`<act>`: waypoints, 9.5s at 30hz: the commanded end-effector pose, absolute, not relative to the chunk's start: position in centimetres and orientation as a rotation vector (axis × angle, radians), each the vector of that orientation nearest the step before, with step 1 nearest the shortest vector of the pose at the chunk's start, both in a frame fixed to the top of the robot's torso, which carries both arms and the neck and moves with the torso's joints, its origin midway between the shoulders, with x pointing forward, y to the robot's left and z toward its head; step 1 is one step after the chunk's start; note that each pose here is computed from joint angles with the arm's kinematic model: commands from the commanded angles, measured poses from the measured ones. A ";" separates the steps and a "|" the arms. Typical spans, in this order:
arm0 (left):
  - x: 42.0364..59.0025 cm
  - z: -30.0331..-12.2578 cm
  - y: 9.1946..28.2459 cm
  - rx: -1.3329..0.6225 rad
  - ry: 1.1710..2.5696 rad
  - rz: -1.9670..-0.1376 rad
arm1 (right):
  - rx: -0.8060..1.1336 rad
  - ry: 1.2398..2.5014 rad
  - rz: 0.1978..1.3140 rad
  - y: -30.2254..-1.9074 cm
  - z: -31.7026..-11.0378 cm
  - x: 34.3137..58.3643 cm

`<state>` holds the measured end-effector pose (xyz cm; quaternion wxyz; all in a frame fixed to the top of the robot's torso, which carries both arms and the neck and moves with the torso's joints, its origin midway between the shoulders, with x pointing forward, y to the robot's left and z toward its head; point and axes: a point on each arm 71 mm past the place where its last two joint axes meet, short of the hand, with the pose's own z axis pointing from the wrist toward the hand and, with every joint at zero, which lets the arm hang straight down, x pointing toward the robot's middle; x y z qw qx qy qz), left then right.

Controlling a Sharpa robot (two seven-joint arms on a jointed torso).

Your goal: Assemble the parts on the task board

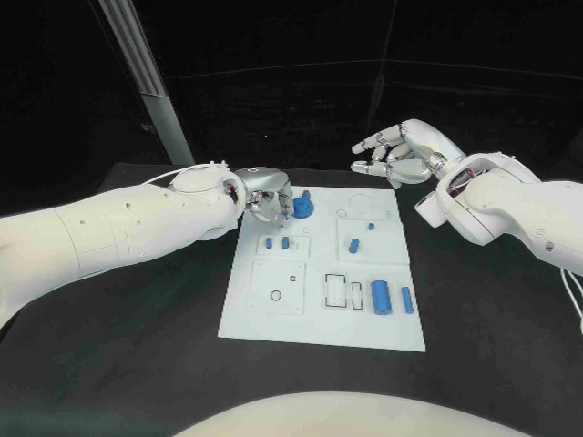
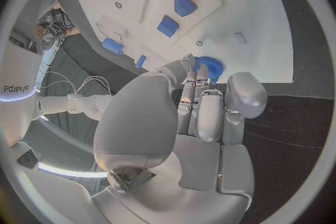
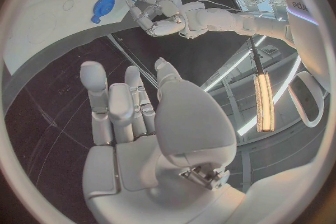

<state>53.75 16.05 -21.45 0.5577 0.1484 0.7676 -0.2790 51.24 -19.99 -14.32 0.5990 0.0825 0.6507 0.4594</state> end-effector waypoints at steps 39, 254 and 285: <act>53.9 -22.8 16.0 0.350 1.934 -0.624 | 0.186 1.504 1.075 -19.9 -14.2 51.2; 50.8 -18.8 20.7 -1.103 1.402 -1.606 | -0.560 1.668 0.885 -6.2 -25.3 42.0; 50.9 -18.9 21.0 -1.108 1.408 -1.600 | -0.585 1.678 0.891 -5.7 -25.6 41.8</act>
